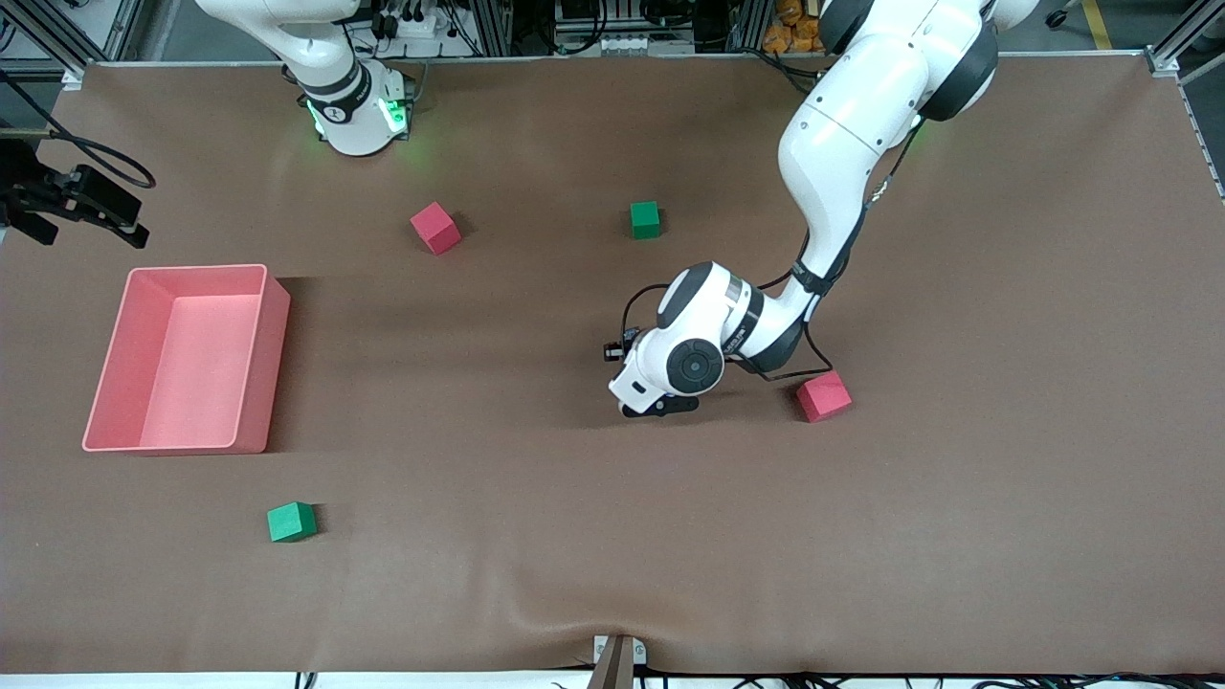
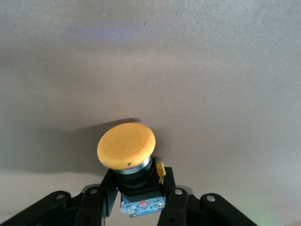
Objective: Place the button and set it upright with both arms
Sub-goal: 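Lift the button and rotate it cap-up with the left gripper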
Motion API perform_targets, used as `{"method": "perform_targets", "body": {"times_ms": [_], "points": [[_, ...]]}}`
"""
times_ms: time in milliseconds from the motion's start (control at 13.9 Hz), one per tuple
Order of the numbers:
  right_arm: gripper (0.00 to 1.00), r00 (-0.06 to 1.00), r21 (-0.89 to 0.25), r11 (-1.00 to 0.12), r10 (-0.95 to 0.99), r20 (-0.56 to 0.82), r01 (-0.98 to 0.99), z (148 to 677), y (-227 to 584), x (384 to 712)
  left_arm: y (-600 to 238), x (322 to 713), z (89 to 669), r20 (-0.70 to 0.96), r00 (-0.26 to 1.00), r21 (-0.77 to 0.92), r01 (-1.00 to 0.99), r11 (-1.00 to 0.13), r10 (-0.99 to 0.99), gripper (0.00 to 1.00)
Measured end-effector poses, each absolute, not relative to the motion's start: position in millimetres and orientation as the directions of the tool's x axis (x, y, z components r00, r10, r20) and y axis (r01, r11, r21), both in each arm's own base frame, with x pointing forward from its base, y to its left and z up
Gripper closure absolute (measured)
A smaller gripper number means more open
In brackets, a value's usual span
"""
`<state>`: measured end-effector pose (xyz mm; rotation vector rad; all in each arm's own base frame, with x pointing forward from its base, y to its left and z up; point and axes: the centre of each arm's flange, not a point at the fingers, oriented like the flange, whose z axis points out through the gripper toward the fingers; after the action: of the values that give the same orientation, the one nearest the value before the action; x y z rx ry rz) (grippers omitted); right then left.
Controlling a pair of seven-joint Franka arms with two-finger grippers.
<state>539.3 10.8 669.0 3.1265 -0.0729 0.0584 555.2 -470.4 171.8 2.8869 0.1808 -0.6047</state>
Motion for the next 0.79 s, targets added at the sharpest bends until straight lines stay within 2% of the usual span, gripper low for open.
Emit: {"method": "perform_targets", "body": {"times_ms": [503, 791], "points": [[0.0, 0.998, 0.013, -0.999, -0.049, 0.037, -0.049, 668.8, 9.6, 539.4, -476.2, 574.8, 246.9, -0.34, 0.921, 0.186, 0.262, -0.947, 0.188, 0.57], [0.0, 0.998, 0.013, -0.998, -0.053, 0.036, -0.053, 668.7, 7.2, 539.3, -489.7, 573.0, 287.5, -0.162, 0.955, 0.132, 0.272, -0.953, 0.249, 0.57]]}}
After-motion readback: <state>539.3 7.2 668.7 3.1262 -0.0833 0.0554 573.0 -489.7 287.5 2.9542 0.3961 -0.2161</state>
